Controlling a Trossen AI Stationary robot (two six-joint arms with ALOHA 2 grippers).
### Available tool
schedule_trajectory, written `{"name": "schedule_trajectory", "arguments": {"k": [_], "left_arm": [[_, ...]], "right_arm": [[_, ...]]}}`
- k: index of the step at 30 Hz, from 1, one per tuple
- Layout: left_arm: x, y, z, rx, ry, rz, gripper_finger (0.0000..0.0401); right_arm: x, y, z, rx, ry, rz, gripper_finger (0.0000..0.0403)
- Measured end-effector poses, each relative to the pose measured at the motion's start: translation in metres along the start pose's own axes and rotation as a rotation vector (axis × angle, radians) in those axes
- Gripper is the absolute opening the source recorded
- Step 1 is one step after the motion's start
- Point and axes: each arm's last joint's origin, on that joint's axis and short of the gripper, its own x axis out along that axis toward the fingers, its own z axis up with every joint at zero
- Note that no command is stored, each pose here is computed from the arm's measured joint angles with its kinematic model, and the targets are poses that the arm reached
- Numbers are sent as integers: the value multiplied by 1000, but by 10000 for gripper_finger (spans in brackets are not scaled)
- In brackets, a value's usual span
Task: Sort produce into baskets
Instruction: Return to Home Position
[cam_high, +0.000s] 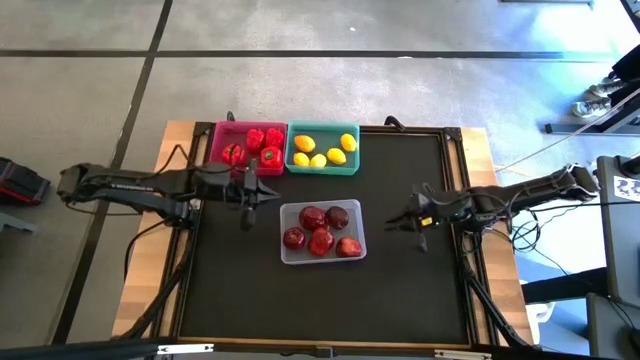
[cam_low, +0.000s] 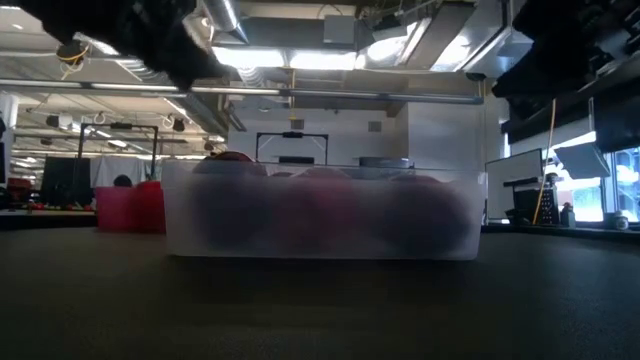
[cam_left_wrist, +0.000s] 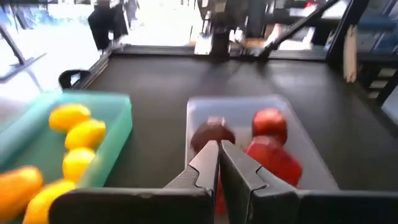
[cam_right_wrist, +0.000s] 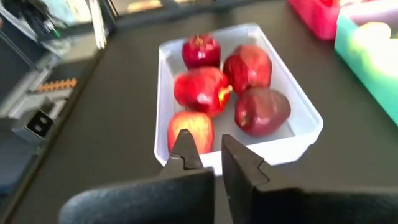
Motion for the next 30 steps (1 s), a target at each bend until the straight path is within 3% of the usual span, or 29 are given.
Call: {"name": "schedule_trajectory", "arguments": {"k": [4, 8, 23, 30], "left_arm": [[-2, -1, -13, -43, 43, -4, 12], [-3, -6, -25, -11, 28, -42, 13], [-30, -12, -71, -78, -257, -114, 13], [-42, -10, -91, -115, -350, -127, 13]], "right_arm": [[-8, -4, -11, 9, -88, 24, 2], [-19, -8, -22, 18, -169, 45, 4], [-35, -22, -72, 22, -421, 136, 5], [-39, -22, -72, -7, -498, 146, 5]]}}
